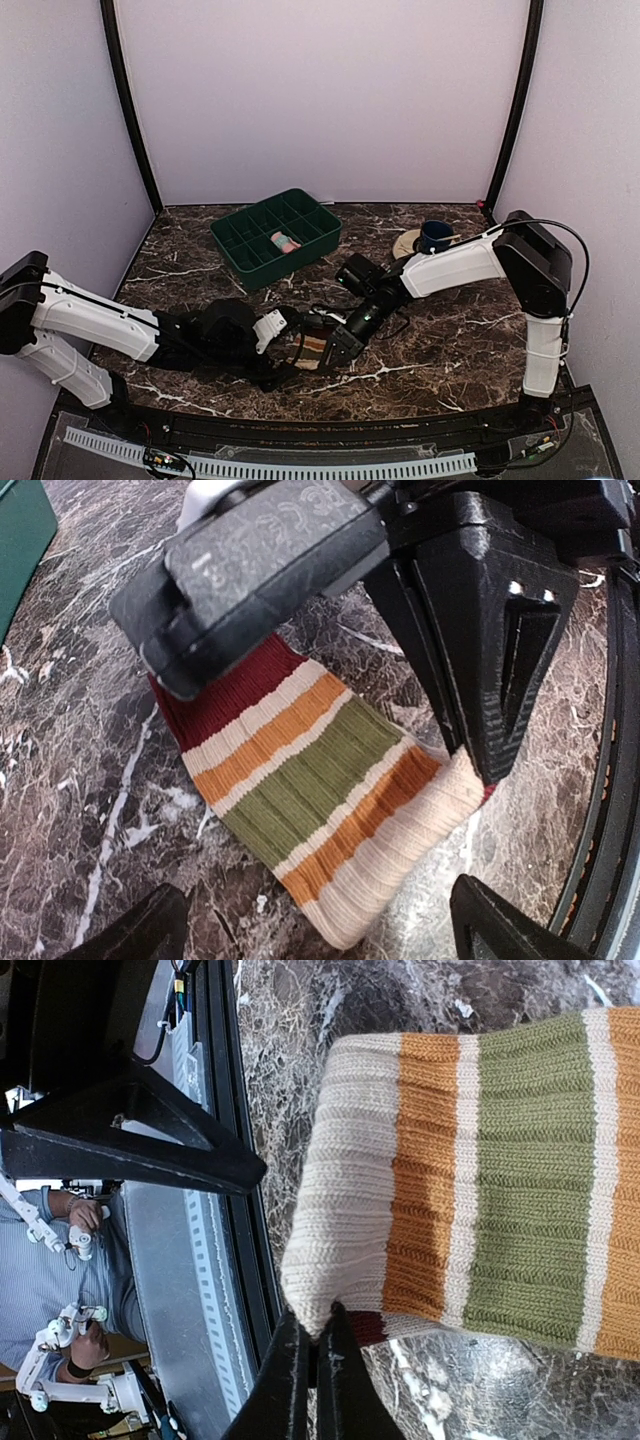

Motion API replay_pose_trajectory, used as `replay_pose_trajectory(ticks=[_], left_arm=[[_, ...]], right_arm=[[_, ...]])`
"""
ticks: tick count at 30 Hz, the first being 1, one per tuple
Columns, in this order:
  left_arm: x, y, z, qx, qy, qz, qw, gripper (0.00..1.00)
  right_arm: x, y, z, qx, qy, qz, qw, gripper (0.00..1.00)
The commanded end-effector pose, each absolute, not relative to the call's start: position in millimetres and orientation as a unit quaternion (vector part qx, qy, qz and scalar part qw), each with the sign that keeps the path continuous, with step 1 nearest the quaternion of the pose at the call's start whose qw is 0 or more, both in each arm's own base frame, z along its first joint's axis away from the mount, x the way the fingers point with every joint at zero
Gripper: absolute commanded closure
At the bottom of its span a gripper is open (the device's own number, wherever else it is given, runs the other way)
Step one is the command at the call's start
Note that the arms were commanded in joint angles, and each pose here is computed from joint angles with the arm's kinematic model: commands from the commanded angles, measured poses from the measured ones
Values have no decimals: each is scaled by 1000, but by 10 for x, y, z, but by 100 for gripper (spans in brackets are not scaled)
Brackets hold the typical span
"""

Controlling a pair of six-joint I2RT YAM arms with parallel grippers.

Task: Roll the socks
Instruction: Roll the sock at the center of the board.

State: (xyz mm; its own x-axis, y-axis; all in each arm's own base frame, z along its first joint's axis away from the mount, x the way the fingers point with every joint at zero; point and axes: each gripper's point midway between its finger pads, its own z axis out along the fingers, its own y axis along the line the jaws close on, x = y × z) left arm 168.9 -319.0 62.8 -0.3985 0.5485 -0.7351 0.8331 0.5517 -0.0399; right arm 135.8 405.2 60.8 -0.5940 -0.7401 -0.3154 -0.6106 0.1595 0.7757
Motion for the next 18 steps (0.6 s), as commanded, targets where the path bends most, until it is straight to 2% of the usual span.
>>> replay_pose_trajectory(ticks=[1, 12, 15, 18], left_arm=[[1781, -3332, 760, 439, 791, -201, 375, 7], [1770, -3481, 663, 466, 781, -203, 362, 10], [1746, -3503, 633, 472, 780, -207, 355, 15], [1720, -3523, 616, 477, 779, -212, 348, 25]], right_arm=[[1339, 4019, 658, 444, -753, -481, 71, 100], [1312, 3997, 673, 443, -750, -485, 77, 100], [1323, 3988, 678, 441, -751, -486, 76, 100], [1329, 3977, 674, 439, -752, -486, 77, 100]])
